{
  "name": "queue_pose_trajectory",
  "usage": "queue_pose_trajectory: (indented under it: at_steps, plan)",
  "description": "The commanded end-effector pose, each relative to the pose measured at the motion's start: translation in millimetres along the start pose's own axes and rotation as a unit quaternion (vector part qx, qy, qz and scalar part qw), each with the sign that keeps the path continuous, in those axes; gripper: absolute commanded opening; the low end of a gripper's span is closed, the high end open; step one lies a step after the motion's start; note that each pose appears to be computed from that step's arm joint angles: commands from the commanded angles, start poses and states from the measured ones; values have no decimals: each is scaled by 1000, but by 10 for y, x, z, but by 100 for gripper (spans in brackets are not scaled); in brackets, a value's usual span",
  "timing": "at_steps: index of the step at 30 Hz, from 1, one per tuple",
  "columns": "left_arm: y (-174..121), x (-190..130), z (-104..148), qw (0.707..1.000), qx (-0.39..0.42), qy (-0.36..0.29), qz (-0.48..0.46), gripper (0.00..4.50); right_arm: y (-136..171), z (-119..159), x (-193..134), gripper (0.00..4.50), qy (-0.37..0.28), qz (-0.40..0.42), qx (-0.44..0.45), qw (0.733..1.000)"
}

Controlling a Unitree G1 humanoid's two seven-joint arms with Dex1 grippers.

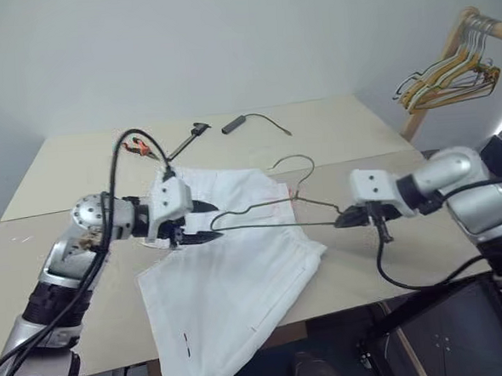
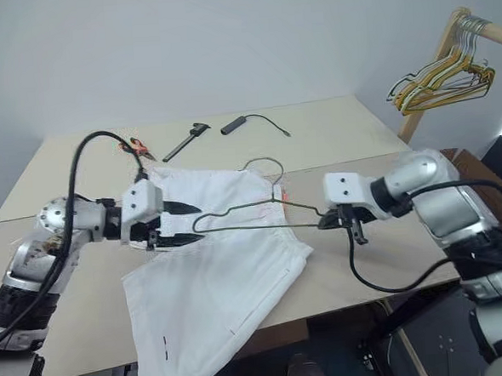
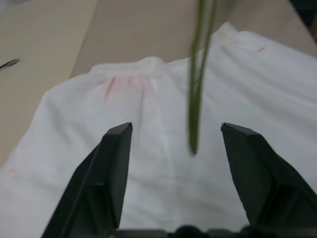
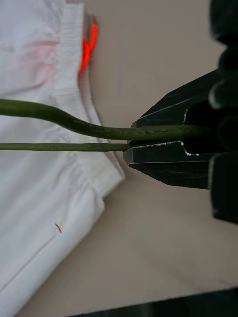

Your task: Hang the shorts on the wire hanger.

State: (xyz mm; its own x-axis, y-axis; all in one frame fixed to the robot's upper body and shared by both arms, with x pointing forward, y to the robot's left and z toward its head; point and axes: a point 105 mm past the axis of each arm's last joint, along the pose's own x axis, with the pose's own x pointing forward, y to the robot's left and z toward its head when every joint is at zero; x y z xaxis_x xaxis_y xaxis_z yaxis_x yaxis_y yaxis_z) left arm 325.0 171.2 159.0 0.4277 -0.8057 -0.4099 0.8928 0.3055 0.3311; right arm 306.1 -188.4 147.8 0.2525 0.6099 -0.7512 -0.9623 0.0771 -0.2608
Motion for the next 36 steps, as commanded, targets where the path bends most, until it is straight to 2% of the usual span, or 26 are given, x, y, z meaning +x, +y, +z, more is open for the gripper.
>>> queue_pose_trajectory:
  at_steps: [1,2,5,9,13,18,25,31,36]
  plan:
    - [210,-303,-43,996,1,-17,82,424,6,-166,-165,0,-4,-47,93,995]
    - [206,-331,-11,995,2,-35,98,448,10,-251,-178,0,-2,-63,135,989]
    - [68,-328,83,992,6,-76,103,448,8,-410,-197,0,-2,-100,268,958]
    - [-144,-243,167,992,11,-94,84,448,48,-430,-203,0,-31,-95,404,909]
    - [-269,-175,277,991,6,-112,78,448,117,-523,-153,0,-33,-70,491,868]
    - [-322,-168,300,991,2,-110,75,448,212,-602,-76,0,-22,-32,546,837]
    - [-390,-187,301,992,-2,-109,69,448,251,-586,-26,0,-38,5,564,825]
    - [-444,-193,260,993,-6,-102,65,448,285,-468,-49,0,-70,43,547,833]
    - [-464,-194,265,993,-5,-101,65,448,346,-427,-51,0,-72,73,537,837]
